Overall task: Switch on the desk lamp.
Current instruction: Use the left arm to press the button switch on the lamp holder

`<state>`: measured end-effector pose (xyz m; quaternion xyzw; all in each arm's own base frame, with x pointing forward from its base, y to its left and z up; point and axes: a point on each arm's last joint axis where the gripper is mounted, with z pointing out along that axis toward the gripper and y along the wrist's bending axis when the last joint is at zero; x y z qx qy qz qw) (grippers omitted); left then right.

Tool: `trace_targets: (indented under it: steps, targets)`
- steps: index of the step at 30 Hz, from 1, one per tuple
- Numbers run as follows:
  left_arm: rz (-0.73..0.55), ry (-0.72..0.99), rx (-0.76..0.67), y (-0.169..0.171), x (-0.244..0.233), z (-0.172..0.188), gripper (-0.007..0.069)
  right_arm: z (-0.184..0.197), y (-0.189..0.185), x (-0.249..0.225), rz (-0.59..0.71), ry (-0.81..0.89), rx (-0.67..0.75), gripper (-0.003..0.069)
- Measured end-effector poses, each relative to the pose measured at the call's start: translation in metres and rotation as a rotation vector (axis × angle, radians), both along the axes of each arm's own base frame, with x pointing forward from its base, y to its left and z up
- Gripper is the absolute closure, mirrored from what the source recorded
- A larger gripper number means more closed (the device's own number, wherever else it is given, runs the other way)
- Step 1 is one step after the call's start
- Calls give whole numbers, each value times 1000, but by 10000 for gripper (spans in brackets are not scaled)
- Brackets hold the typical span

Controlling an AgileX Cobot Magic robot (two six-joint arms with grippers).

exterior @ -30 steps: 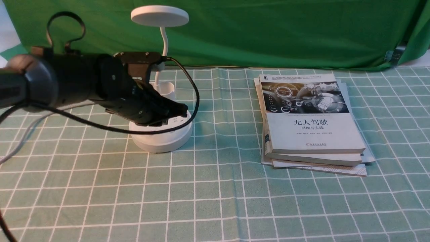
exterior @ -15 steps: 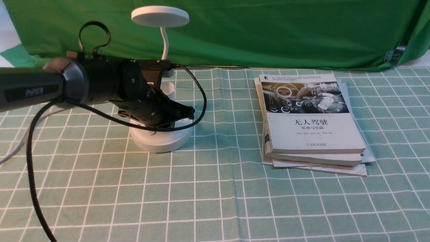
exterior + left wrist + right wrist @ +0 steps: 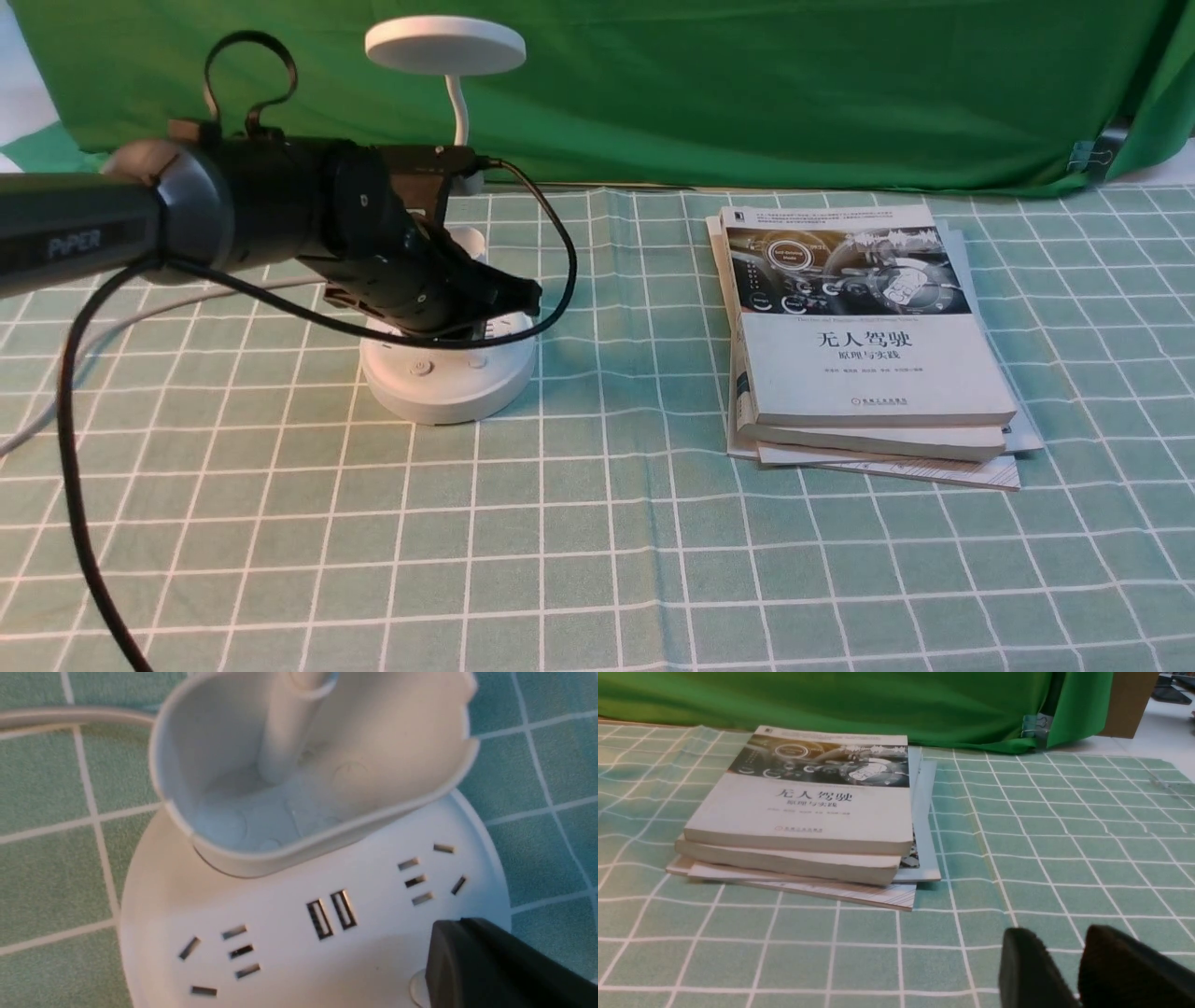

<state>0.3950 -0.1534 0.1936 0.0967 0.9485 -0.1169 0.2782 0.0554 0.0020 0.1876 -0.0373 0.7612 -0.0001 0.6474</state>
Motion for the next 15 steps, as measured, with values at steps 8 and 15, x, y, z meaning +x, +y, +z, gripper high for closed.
trace_targets:
  steps: [8,15]
  targets:
    - [12,51,-8,-2,1,-14,624,0,0,0,0,0,0,419]
    - [23,46,-28,-4,6,-20,624,0,0,0,0,0,0,419]
